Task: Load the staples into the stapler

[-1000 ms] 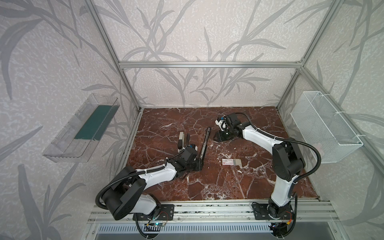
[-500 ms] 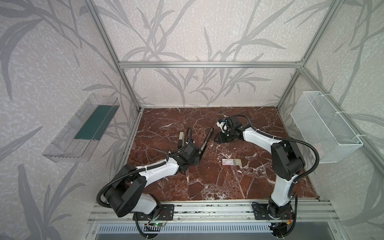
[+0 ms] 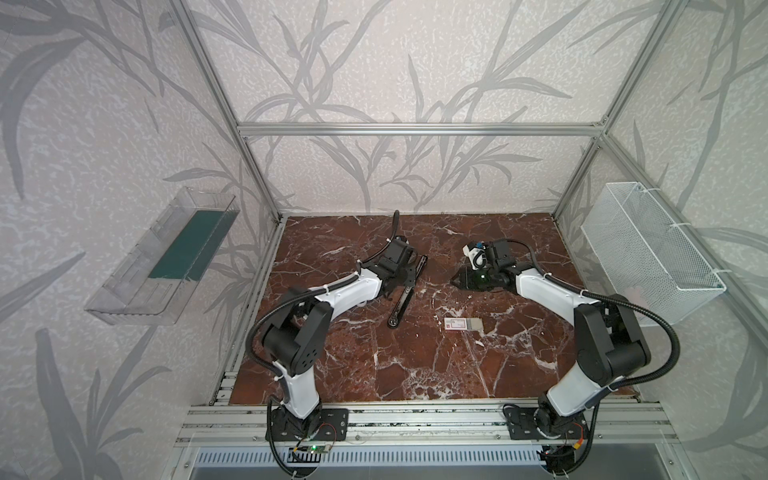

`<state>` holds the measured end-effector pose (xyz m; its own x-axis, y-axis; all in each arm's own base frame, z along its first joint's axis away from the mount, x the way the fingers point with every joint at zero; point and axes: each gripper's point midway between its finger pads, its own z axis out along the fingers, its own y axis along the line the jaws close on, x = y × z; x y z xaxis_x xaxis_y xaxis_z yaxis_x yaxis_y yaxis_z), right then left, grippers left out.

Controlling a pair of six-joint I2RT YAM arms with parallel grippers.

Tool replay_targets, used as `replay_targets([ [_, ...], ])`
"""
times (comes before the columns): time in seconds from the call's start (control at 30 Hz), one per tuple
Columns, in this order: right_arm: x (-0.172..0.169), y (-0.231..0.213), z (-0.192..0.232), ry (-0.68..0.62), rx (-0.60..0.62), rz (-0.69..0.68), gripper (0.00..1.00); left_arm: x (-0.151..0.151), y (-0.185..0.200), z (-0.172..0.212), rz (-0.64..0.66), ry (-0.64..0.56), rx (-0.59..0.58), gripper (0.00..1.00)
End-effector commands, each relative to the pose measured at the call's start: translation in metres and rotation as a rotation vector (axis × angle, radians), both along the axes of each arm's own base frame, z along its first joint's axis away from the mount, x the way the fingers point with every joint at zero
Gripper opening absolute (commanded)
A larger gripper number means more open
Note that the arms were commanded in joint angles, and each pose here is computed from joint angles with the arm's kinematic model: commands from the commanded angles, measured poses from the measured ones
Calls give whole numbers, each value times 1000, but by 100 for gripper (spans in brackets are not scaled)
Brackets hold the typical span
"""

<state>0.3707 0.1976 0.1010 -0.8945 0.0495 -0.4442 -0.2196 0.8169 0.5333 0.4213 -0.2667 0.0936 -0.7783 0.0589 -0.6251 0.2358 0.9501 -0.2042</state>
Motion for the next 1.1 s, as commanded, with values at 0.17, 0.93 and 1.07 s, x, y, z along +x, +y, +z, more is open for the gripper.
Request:
replay_targets([
  [0.17, -7, -8, 4, -11, 29, -17, 42, 16, -24, -34, -127, 112, 83, 53],
  [0.93, -5, -6, -2, 6, 42, -13, 42, 3, -38, -76, -219, 206, 144, 16],
  [1.07, -3, -7, -2, -3, 43, -26, 42, -1, -41, -70, -241, 186, 142, 11],
])
